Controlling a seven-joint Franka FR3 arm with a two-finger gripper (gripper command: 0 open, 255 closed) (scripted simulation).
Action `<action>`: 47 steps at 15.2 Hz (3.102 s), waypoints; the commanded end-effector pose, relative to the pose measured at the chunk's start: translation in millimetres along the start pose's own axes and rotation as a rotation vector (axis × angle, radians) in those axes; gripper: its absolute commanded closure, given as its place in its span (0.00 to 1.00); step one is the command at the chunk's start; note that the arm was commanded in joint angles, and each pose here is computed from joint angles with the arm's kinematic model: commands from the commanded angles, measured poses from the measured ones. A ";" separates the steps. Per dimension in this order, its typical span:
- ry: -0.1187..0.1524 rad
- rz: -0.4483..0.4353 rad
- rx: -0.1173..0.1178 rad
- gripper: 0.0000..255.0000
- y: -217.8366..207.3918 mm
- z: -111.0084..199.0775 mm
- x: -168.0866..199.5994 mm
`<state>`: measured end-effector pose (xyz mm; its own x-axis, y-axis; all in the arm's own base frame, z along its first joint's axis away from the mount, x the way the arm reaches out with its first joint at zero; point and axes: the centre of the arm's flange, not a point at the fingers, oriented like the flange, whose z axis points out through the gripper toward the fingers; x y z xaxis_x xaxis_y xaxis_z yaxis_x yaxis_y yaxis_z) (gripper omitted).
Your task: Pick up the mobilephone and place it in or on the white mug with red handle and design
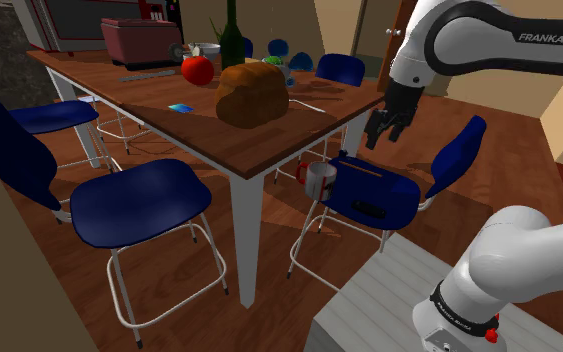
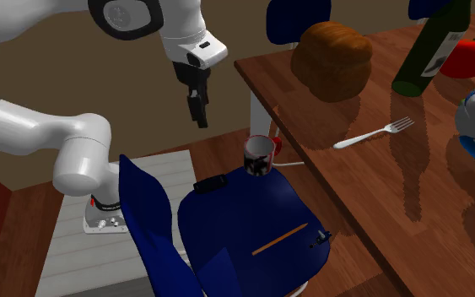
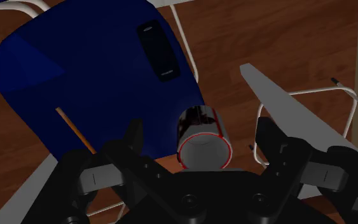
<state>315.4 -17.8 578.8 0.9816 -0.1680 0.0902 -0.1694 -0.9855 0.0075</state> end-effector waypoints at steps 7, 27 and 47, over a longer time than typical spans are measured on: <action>-0.064 -0.135 0.002 0.00 16.2 77.7 7.3; -0.172 -0.364 0.005 0.00 42.7 249.4 6.5; -0.172 -0.364 0.005 1.00 42.9 228.4 8.4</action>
<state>336.1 -66.8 346.7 0.9779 0.1909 -0.0850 0.1919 -0.9814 0.0038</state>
